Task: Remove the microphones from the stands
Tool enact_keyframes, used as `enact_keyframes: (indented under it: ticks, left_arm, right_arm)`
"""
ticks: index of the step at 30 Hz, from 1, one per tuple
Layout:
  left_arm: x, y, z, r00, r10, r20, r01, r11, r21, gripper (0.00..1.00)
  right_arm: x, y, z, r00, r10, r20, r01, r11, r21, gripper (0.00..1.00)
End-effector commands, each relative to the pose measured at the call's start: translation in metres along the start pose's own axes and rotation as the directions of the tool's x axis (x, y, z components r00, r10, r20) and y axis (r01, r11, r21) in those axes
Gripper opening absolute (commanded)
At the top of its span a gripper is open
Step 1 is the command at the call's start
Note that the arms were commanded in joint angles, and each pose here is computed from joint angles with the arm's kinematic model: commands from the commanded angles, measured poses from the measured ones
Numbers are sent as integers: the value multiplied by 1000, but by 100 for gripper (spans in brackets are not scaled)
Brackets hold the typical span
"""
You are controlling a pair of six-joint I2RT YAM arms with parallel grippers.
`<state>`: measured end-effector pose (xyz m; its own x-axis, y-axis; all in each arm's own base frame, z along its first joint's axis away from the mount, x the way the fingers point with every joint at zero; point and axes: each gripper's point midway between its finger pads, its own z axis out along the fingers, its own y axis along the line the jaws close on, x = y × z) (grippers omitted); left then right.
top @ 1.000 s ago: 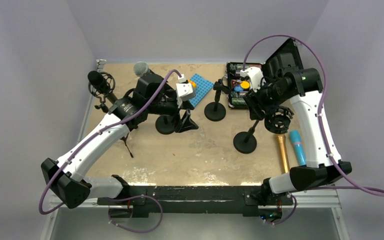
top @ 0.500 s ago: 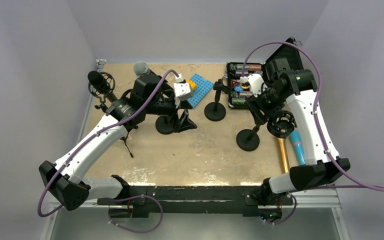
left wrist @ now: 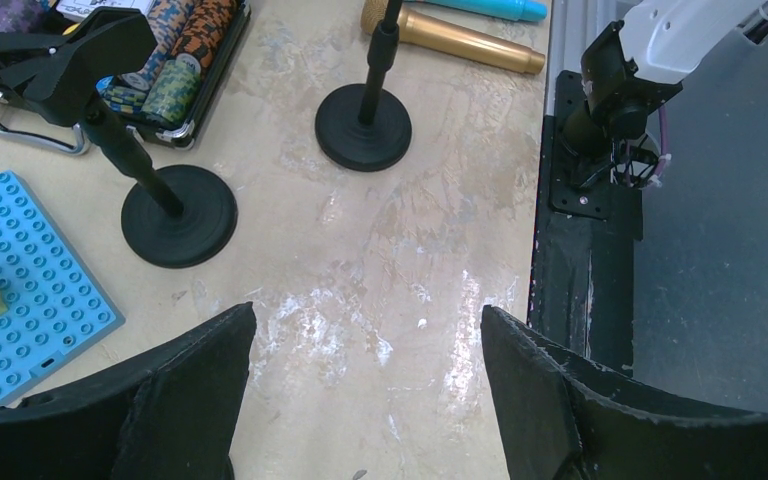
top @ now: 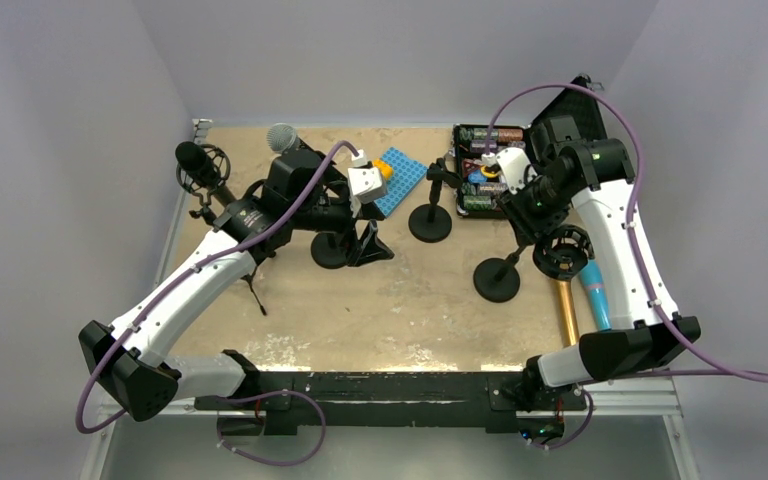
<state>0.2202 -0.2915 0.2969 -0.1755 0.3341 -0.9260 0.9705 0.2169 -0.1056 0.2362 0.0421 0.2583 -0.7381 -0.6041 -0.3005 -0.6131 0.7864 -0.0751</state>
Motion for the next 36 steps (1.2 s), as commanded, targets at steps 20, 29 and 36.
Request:
enact_keyframes:
  ticks: [20, 29, 36]
  left_arm:
    - [16, -11, 3, 969, 246, 8, -244, 960, 137, 83]
    - [57, -12, 33, 972, 235, -11, -226, 944, 242, 84]
    - [88, -3, 55, 973, 217, -83, -187, 943, 274, 81]
  right_arm:
    - [-101, 141, -48, 660, -306, 686, 625, 731, -276, 0]
    - [-107, 159, -16, 373, -360, 855, 775, 628, -74, 0]
    - [-95, 159, 1, 349, -406, 845, 793, 608, -36, 0]
